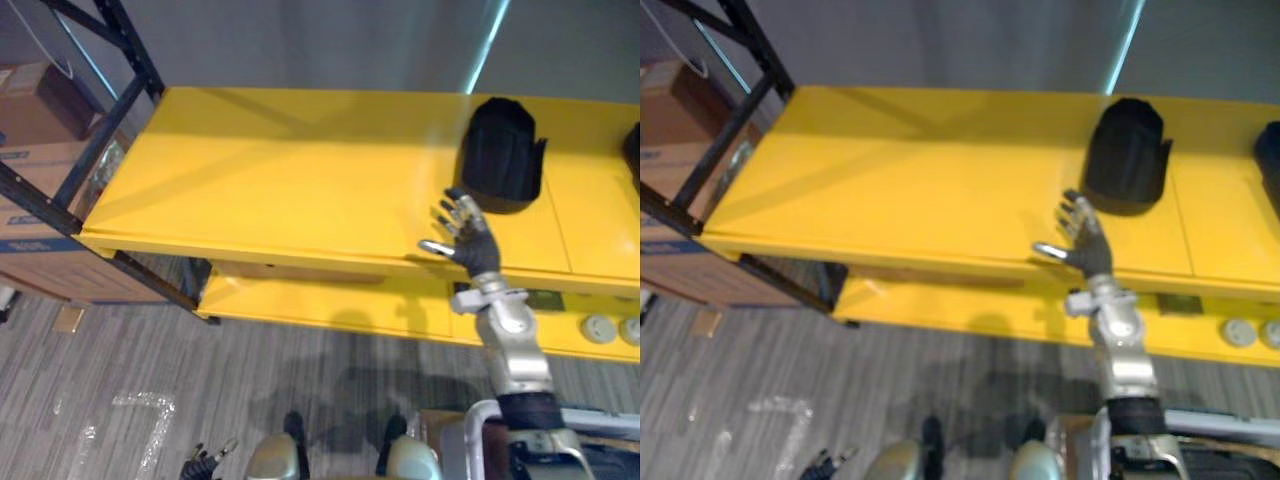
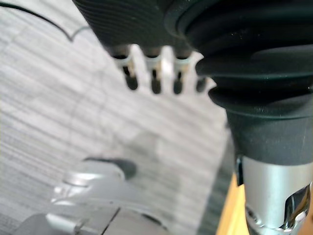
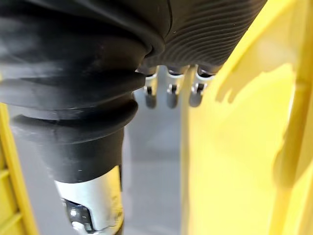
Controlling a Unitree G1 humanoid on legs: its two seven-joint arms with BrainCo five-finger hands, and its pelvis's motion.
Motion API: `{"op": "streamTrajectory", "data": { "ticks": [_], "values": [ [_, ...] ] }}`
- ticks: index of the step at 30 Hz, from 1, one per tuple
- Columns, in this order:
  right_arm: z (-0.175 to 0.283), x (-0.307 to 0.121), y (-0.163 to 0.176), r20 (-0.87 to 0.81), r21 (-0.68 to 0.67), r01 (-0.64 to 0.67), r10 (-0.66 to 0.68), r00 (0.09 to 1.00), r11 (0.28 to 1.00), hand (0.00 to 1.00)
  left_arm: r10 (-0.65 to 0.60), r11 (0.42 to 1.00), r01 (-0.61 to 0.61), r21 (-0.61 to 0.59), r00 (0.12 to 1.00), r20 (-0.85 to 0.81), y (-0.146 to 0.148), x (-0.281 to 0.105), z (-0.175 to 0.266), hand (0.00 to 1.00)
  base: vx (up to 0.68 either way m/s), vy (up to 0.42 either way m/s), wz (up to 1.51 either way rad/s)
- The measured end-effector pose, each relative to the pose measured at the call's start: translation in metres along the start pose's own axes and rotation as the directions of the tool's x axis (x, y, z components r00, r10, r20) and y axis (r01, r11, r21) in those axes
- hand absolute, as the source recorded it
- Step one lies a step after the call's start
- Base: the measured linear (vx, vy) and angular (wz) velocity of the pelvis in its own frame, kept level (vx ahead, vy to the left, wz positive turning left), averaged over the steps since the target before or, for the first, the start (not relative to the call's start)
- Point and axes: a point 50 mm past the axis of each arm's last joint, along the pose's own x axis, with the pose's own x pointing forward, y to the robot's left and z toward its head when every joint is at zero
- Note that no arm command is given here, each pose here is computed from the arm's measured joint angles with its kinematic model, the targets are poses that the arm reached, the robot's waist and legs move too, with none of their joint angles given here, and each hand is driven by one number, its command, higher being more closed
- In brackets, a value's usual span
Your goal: Walk over and take plastic housings, then place them on the shelf
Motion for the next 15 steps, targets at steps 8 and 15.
{"op": "streamTrajectory", "data": {
  "ticks": [8, 15],
  "values": [
    [0.009, 0.02, 0.009, 0.014, 0.038, 0.141, -0.141, 0.99, 0.989, 0.0, -0.025, 1.0, 0.025, 0.014, 0.999, -0.033, -0.009, 0.0, -0.008, 0.0, 0.01, 0.003, 0.1],
    [0.017, 0.046, 0.014, 0.006, 0.021, 0.254, -0.254, 0.967, 0.967, 0.0, -0.034, 0.999, 0.035, 0.019, 0.999, -0.027, -0.013, 0.001, -0.005, 0.0, -0.01, 0.006, 0.03]
  ]
}}
